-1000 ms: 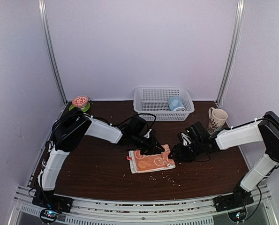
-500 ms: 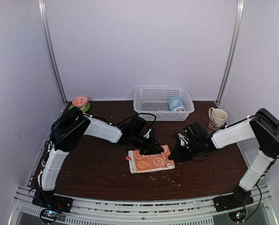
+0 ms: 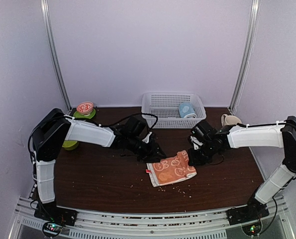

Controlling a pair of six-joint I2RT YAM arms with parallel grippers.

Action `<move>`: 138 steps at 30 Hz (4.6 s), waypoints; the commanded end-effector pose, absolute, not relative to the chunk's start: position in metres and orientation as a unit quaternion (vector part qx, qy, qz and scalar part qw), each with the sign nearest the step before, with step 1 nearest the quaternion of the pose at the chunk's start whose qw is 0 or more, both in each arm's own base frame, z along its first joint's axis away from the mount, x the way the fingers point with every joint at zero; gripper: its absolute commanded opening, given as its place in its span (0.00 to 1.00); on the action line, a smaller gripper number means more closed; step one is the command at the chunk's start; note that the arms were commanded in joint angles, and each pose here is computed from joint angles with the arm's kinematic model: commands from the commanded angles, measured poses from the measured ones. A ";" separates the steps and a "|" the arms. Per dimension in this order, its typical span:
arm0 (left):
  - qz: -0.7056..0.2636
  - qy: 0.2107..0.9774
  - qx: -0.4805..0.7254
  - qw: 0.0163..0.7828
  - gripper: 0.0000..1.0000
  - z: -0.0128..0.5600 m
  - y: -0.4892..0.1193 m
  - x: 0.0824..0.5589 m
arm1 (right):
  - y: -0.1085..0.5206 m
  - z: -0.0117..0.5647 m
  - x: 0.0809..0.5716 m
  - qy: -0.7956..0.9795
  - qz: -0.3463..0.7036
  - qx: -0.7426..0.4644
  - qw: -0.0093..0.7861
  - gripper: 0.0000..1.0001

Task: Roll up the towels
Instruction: Roll the towel at the center of the board.

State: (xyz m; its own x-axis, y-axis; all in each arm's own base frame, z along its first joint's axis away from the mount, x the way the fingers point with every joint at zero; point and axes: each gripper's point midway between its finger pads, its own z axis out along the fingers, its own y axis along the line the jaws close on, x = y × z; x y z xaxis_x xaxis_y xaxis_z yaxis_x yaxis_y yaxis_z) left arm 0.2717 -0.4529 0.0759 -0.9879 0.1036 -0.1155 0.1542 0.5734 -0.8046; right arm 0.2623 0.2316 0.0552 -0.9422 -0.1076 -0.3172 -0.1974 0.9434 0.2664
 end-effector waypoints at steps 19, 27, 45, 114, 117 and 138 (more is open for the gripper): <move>-0.503 0.860 0.073 0.052 0.34 0.076 -0.439 0.259 | 0.227 0.051 0.261 0.961 -0.149 -0.142 0.184 0.00; -0.518 0.849 0.086 0.057 0.33 0.090 -0.446 0.260 | 0.226 0.049 0.262 0.959 -0.163 -0.143 0.184 0.00; -0.524 0.848 0.074 0.021 0.31 0.052 -0.449 0.252 | 0.248 0.027 0.263 0.957 -0.174 -0.162 0.166 0.00; -0.456 0.884 0.105 0.001 0.30 0.030 -0.438 0.239 | 0.316 0.079 0.249 0.971 -0.009 -0.149 0.187 0.13; -0.456 0.884 0.106 0.002 0.30 0.031 -0.438 0.239 | 0.321 0.076 0.246 0.972 0.009 -0.147 0.182 0.19; -0.375 0.922 0.100 0.002 0.30 0.012 -0.391 0.235 | 0.335 0.037 0.227 0.977 0.105 -0.137 0.128 0.51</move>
State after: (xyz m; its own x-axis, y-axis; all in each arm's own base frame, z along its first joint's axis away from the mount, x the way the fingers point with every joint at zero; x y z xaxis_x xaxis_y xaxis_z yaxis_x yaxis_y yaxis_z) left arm 0.2351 -0.4220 0.0323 -0.9743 0.2002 -0.1036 0.2064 0.6073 -0.7672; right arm 0.2317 0.3308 0.0346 -0.9240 -0.2566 -0.2835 -0.2948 0.9502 0.1008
